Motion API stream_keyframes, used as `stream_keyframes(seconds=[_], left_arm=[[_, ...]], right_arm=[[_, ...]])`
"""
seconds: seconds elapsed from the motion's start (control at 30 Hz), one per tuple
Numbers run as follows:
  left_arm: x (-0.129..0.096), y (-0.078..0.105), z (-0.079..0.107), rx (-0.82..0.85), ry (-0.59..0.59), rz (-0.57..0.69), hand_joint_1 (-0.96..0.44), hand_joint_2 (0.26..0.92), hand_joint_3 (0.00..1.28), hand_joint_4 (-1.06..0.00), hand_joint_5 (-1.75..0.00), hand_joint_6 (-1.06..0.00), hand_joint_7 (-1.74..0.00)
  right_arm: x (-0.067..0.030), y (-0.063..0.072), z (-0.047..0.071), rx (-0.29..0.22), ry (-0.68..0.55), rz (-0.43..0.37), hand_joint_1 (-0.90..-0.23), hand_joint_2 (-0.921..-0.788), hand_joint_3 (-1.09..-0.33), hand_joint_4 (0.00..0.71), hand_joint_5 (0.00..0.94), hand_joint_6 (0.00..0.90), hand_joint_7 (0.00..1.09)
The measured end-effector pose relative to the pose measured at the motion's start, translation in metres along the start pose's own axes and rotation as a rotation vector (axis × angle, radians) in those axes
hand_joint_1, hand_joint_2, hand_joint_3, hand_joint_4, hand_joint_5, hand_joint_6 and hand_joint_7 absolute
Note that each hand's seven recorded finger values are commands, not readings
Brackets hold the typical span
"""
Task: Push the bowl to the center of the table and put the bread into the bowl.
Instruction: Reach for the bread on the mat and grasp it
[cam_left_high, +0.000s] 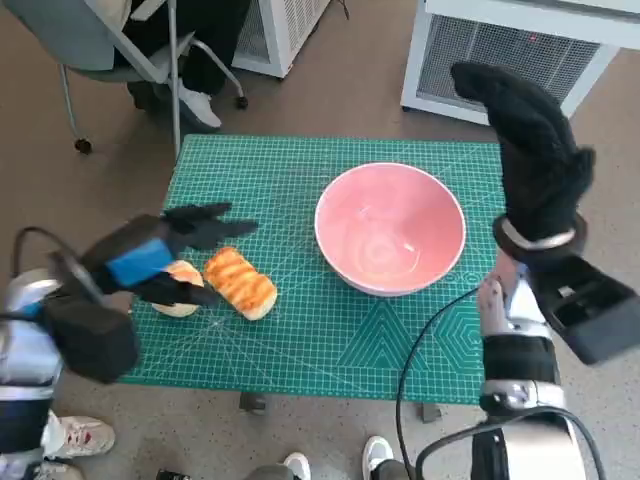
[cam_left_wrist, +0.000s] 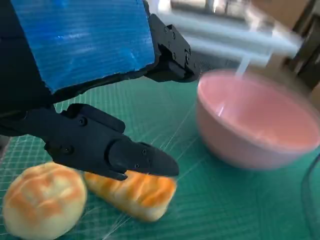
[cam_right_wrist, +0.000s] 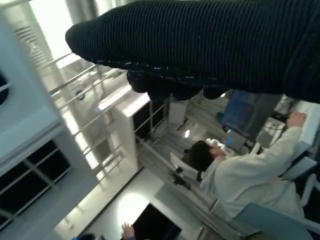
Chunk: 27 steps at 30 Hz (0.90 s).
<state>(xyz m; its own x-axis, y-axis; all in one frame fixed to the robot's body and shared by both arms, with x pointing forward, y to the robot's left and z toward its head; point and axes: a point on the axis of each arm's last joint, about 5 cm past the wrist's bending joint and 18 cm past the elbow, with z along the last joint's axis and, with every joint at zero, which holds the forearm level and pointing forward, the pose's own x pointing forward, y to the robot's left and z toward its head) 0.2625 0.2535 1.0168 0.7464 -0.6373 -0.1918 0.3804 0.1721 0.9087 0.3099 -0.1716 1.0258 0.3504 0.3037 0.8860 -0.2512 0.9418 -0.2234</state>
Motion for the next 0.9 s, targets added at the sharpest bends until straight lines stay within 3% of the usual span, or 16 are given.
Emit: stream_keyframes(seconds=[0.1,0.17,0.23,0.33,0.57,0.73,0.8,0.83,0.87,0.9], left_arm=[[0.008,-0.002,-0.002,0.031,0.02,-0.052,-0.28,0.748,0.0,-0.35,-0.01,-0.49,-0.04],[0.013,-0.002,-0.002,0.05,0.032,-0.086,-0.27,0.744,0.0,-0.35,-0.01,-0.48,-0.04],[0.018,-0.002,-0.002,0.066,0.044,-0.122,-0.27,0.743,0.0,-0.35,0.0,-0.48,-0.03],[0.025,-0.004,-0.003,0.073,0.066,-0.175,-0.26,0.742,0.0,-0.34,0.0,-0.47,-0.03],[0.04,-0.017,-0.005,0.023,0.101,-0.262,-0.2,0.748,0.0,-0.36,-0.01,-0.48,-0.03],[0.049,-0.029,-0.006,-0.005,0.11,-0.303,-0.12,0.798,0.02,-0.48,-0.04,-0.57,-0.08],[0.052,-0.034,-0.005,0.011,0.12,-0.316,-0.1,0.836,0.02,-0.59,-0.04,-0.66,-0.16],[0.053,-0.035,-0.005,0.025,0.126,-0.317,-0.15,0.853,0.04,-0.63,-0.05,-0.66,-0.38],[0.054,-0.036,-0.004,0.042,0.13,-0.314,-0.23,0.878,0.08,-0.69,-0.06,-0.63,-0.72],[0.055,-0.037,-0.004,0.058,0.134,-0.31,-0.14,0.893,0.09,-0.65,-0.44,-0.64,-0.93]], right_arm=[[-0.0009,0.001,0.002,-0.001,-0.003,0.007,-0.561,-0.921,-0.86,0.224,0.066,-0.001,0.67],[-0.002,0.001,0.003,-0.002,0.0,0.007,-0.561,-0.921,-0.853,0.104,0.303,-0.001,0.67],[-0.0033,0.001,0.004,-0.005,0.006,0.004,-0.56,-0.921,-0.852,0.053,0.407,-0.001,0.68],[-0.0049,0.001,0.004,-0.015,0.015,0.0,-0.557,-0.921,-0.853,0.017,0.482,-0.001,0.67],[-0.0068,0.0,0.006,-0.023,0.024,-0.008,-0.551,-0.921,-0.859,0.001,0.5,-0.001,0.66],[-0.0067,0.0,0.007,-0.028,0.028,-0.004,-0.55,-0.921,-0.862,-0.001,0.498,-0.001,0.66],[-0.0068,0.001,0.007,-0.026,0.029,-0.002,-0.549,-0.921,-0.863,-0.001,0.497,-0.001,0.66],[-0.0071,0.001,0.007,-0.024,0.03,-0.001,-0.549,-0.921,-0.863,-0.001,0.497,-0.001,0.66],[-0.0074,0.001,0.008,-0.023,0.032,0.0,-0.548,-0.921,-0.864,-0.001,0.496,-0.001,0.66],[-0.0076,0.001,0.008,-0.02,0.034,-0.001,-0.546,-0.921,-0.864,-0.001,0.494,-0.001,0.66]])
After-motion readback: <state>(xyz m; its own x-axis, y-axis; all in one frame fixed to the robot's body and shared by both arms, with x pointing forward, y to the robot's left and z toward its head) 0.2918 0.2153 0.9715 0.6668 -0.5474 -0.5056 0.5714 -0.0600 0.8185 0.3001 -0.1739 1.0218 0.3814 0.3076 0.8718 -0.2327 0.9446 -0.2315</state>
